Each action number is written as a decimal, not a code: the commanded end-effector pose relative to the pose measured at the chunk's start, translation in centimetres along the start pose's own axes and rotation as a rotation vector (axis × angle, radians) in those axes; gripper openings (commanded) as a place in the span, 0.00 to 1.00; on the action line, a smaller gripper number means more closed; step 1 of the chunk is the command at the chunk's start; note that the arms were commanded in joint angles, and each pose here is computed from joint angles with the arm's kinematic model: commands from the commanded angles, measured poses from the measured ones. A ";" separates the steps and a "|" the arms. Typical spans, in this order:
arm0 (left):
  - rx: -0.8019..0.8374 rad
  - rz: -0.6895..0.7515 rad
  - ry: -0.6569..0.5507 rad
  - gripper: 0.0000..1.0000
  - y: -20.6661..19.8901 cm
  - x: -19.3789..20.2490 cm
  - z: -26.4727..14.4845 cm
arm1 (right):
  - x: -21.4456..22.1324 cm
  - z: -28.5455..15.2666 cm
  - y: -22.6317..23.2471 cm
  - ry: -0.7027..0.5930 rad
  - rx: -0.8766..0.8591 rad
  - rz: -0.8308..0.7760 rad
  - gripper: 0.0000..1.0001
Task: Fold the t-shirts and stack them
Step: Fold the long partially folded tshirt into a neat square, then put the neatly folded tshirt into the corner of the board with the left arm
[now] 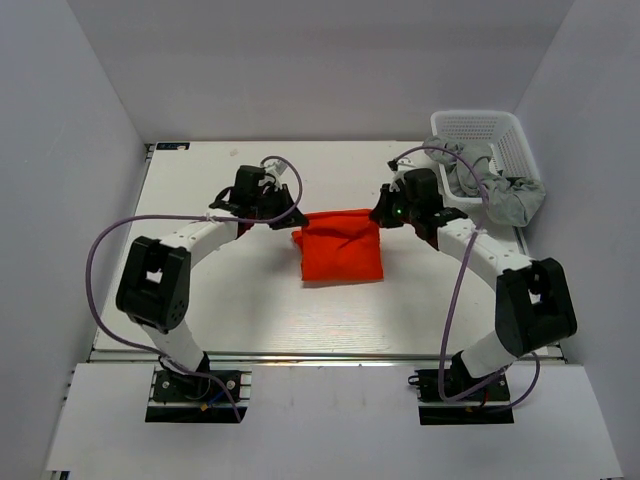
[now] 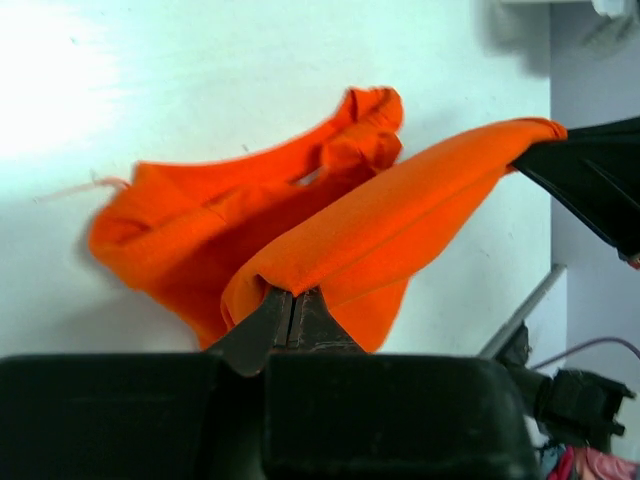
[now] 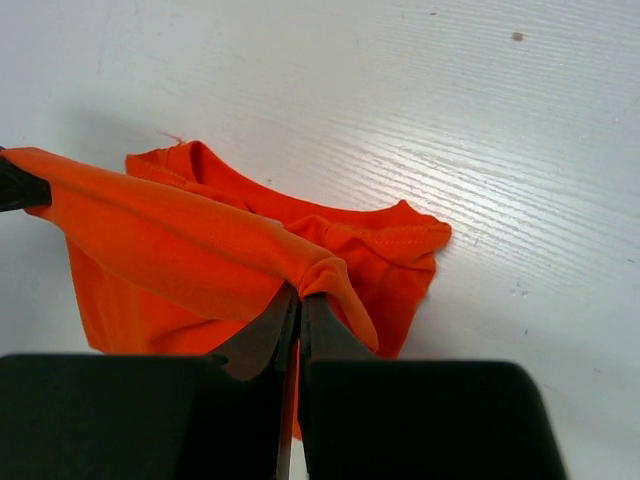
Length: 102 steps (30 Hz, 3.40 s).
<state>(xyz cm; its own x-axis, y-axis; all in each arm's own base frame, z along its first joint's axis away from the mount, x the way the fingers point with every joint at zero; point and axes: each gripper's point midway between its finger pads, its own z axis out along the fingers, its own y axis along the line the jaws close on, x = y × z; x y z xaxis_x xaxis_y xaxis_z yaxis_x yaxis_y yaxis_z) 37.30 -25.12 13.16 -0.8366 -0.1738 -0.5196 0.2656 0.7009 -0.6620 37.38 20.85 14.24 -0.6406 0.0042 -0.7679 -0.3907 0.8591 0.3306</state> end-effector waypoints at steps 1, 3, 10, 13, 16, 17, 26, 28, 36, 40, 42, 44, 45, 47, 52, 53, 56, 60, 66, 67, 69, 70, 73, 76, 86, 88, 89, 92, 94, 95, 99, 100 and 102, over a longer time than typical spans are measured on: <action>-0.013 0.034 -0.077 0.00 0.2 -3.4 0.5 | -4.1 1.0 -1.0 -0.110 0.043 -0.012 0.00; -0.043 0.033 -0.091 0.02 1.7 -4.2 1.8 | -3.8 2.7 -2.0 -0.079 0.070 0.003 0.00; -0.057 0.102 -0.084 1.00 2.6 -8.3 4.1 | -5.0 7.7 -4.1 0.027 0.081 0.008 0.90; -0.080 0.164 -0.081 1.00 2.8 -8.6 3.5 | -7.1 6.9 -2.8 -0.017 0.042 -0.016 0.90; -0.130 0.186 -0.020 1.00 3.9 -5.4 3.3 | -6.2 5.4 -1.3 -0.023 -0.026 -0.006 0.90; -0.128 0.182 0.011 1.00 4.3 -4.3 3.3 | -7.1 4.1 -0.5 -0.059 -0.049 -0.016 0.90; -0.115 0.201 0.104 1.00 4.6 0.8 2.6 | -0.8 1.5 2.3 0.023 -0.230 0.059 0.90; -0.086 0.198 0.119 0.96 4.2 1.5 3.5 | -0.1 1.2 1.9 0.025 -0.212 0.069 0.90; -0.147 0.227 0.149 0.87 4.4 2.6 5.5 | 2.3 1.0 0.9 0.069 -0.166 0.090 0.90; -0.199 0.222 0.172 0.82 5.1 3.6 6.2 | 2.9 0.9 0.6 0.079 -0.151 0.096 0.90; -0.186 0.227 0.184 0.77 5.2 4.2 7.0 | 3.2 0.8 0.2 0.080 -0.136 0.096 0.90; -0.160 0.225 0.192 0.65 5.1 4.5 7.5 | 3.4 0.5 0.2 0.082 -0.130 0.092 0.90; -0.154 0.232 0.195 0.61 5.0 4.7 8.2 | 3.6 0.6 -0.3 0.084 -0.111 0.096 0.90; -0.150 0.226 0.208 0.48 5.3 5.1 8.7 | 3.8 0.3 -0.7 0.082 -0.090 0.099 0.90; -0.158 0.225 0.252 0.06 6.5 6.3 9.5 | 4.1 -0.4 -0.9 0.080 -0.068 0.085 0.90; -0.140 0.233 0.235 0.00 6.2 5.9 9.8 | 3.7 -0.7 -0.6 0.068 -0.085 0.064 0.90; -0.103 0.246 0.231 0.00 5.7 6.3 9.4 | 3.2 -1.3 0.5 0.056 -0.140 0.041 0.90; -0.018 0.266 0.189 0.00 4.2 5.8 8.6 | 2.4 -2.4 2.4 0.029 -0.237 0.010 0.90; 0.052 0.355 0.074 0.00 1.9 2.1 6.6 | 2.4 -3.4 2.6 0.007 -0.240 -0.006 0.90; -0.003 0.412 0.065 0.00 2.1 0.7 6.2 | 2.2 -3.7 2.7 -0.007 -0.238 -0.011 0.90; -0.124 0.475 -0.005 0.00 2.8 -2.7 5.0 | 2.1 -4.0 2.7 -0.016 -0.237 -0.017 0.90; -0.163 0.522 0.009 0.00 3.4 -3.0 4.7 | 2.0 -4.1 2.5 -0.022 -0.229 -0.023 0.90; -0.336 0.554 -0.064 0.00 6.0 -8.0 2.2 | 2.3 -4.3 1.8 0.004 -0.182 -0.022 0.90; -0.447 0.585 -0.091 0.00 8.9 -11.8 -0.1 | 2.5 -4.4 1.5 0.013 -0.155 -0.029 0.90; -0.764 0.572 -0.093 0.00 20.0 -21.4 -6.1 | 0.9 -3.9 1.3 0.009 -0.138 -0.022 0.90; -0.842 0.556 -0.107 0.00 22.7 -23.4 -8.1 | 0.4 -4.0 1.4 0.005 -0.133 -0.021 0.90; -0.876 0.548 -0.131 0.00 23.2 -24.6 -9.2 | 0.4 -4.0 1.2 0.009 -0.124 -0.018 0.90; -0.946 0.532 -0.135 0.00 26.8 -25.7 -11.3 | -0.1 -4.0 1.1 -0.003 -0.111 -0.015 0.90; -0.980 0.544 -0.160 0.00 28.2 -26.7 -12.3 | -0.4 -4.0 1.1 -0.006 -0.109 -0.012 0.90; -0.999 0.535 -0.194 0.00 29.0 -27.8 -13.6 | -0.7 -4.0 1.3 -0.010 -0.116 -0.015 0.90; -1.057 0.509 -0.229 0.00 33.0 -29.1 -15.3 | -1.3 -4.0 1.9 -0.020 -0.133 -0.018 0.90; -1.077 0.510 -0.265 0.00 33.5 -30.0 -15.9 | -1.4 -3.9 1.7 -0.021 -0.131 -0.006 0.90; -1.068 0.502 -0.285 0.00 34.8 -30.2 -16.5 | -1.6 -4.0 1.8 -0.026 -0.133 -0.003 0.90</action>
<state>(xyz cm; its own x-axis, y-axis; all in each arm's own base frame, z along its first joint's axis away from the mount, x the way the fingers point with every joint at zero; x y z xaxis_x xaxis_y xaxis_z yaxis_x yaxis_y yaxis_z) 62.39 13.33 10.15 -0.6762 0.2162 -0.7043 -0.0413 0.9433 0.3293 34.00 20.03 16.26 -0.6550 -0.0080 -0.7556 -0.4670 0.7904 0.3964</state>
